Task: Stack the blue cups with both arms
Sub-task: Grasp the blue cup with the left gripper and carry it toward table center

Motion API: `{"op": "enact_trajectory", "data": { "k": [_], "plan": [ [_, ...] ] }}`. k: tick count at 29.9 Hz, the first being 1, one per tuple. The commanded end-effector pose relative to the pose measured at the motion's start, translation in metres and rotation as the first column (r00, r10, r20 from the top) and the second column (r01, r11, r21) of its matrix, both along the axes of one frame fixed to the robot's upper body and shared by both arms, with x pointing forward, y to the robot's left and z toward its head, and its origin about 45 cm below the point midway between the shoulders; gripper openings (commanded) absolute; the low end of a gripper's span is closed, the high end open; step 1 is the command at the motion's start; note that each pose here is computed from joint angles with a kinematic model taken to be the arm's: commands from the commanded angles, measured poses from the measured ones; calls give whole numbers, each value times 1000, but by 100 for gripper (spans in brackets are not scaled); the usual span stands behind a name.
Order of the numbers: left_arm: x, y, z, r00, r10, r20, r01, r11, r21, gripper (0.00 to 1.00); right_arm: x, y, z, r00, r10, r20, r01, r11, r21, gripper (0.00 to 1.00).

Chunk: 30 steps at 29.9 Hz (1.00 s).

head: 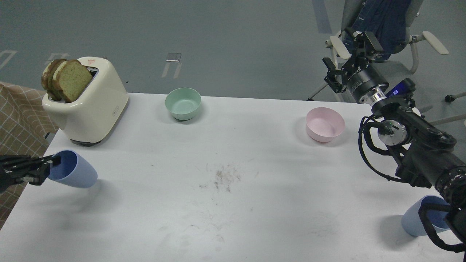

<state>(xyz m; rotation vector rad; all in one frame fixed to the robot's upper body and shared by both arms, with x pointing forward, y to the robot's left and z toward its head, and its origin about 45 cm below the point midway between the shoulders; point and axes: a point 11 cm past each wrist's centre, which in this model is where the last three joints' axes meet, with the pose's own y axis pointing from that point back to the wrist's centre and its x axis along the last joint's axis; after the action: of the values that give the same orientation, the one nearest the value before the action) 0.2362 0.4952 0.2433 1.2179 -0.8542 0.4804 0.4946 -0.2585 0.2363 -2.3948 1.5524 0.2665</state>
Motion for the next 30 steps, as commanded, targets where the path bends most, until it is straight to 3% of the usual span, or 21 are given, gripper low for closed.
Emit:
{"op": "enact_trajectory", "data": {
  "k": [1,7,11,19,30],
  "plan": [
    [27,-27,30,992,-79,96,82,996,-22,0,8,3,20,999,7,38,-7,1000,-7,100],
    [78,-95,69,942,-310,128,308,951,38,0,27,13,77,989,28,144,-24,999,-24,100],
    [111,-190,68,864,-488,123,497,866,-54,0,35,23,112,977,47,206,-40,998,-38,100],
    [128,-297,31,767,-640,55,639,751,-167,0,42,42,152,958,103,268,-72,990,-122,100],
    [126,-389,-5,629,-777,-36,771,629,-103,0,43,46,152,957,110,268,-78,989,-124,100]
  ]
}}
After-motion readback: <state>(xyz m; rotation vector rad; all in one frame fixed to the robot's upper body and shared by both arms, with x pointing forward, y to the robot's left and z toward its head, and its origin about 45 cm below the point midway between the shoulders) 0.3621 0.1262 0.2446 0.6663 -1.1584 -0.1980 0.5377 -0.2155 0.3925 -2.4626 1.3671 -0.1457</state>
